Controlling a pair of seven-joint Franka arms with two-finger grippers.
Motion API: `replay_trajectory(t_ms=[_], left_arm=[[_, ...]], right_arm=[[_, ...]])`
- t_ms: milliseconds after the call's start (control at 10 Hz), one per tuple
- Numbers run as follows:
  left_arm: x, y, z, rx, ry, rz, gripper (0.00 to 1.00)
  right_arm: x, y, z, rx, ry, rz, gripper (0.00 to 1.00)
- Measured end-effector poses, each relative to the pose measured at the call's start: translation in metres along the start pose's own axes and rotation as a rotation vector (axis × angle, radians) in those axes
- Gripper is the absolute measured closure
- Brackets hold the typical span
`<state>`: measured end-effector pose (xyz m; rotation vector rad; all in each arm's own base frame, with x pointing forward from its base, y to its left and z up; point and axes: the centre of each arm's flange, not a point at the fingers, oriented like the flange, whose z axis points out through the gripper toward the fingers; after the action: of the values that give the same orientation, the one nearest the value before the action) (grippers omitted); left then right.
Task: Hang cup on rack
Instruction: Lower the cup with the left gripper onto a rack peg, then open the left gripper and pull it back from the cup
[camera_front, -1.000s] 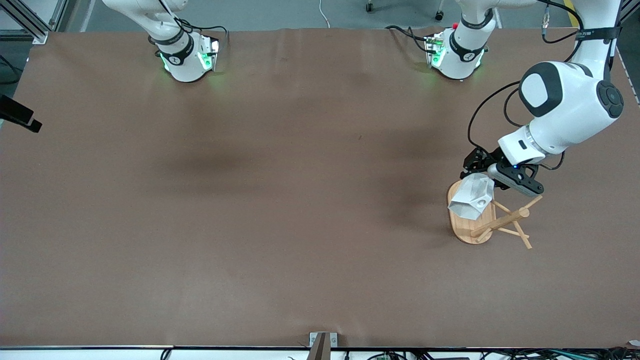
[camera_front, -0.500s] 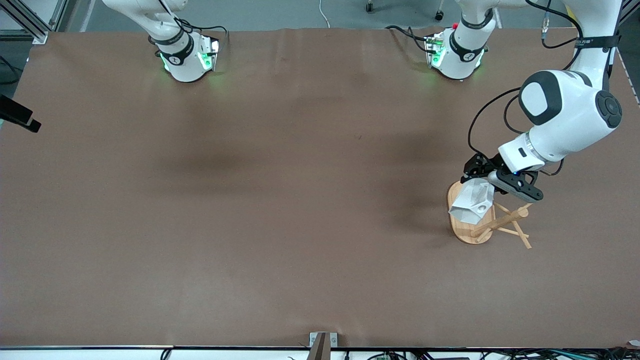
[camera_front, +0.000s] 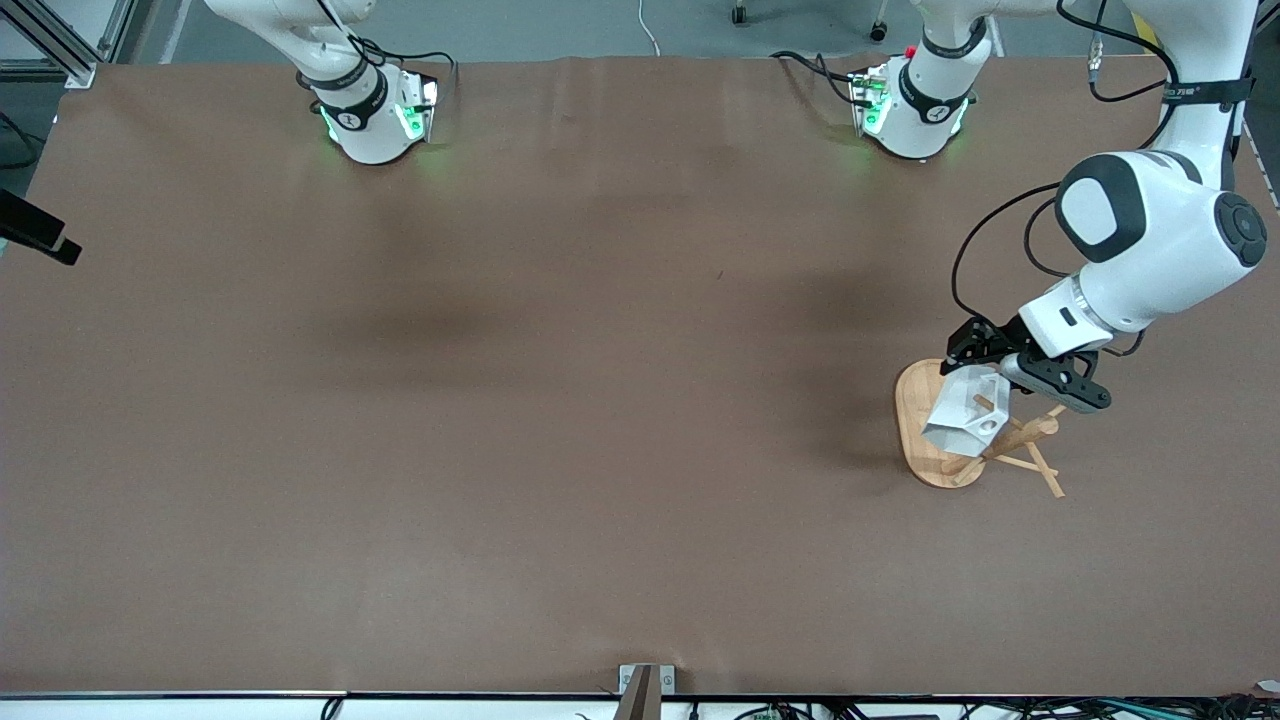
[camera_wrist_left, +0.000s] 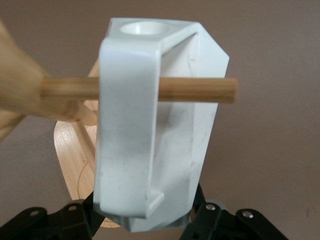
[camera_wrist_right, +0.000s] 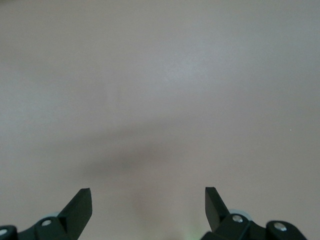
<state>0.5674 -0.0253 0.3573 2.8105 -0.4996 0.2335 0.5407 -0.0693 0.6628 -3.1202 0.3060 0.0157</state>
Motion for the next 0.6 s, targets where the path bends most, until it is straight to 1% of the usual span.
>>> replay_trajectory(t_ms=[300, 400, 600], left_arm=[[-0.004, -0.012, -0.001, 0.004, 0.0, -0.022, 0.33], [-0.005, -0.017, -0.003, 0.007, 0.003, -0.032, 0.32], [-0.006, -0.02, -0.007, 0.007, 0.006, -0.039, 0.07]], right_arm=[[0.0, 0.0, 0.0, 0.0, 0.0, 0.0, 0.0], [0.0, 0.0, 0.0, 0.0, 0.0, 0.0, 0.0], [0.0, 0.0, 0.0, 0.0, 0.0, 0.0, 0.0]])
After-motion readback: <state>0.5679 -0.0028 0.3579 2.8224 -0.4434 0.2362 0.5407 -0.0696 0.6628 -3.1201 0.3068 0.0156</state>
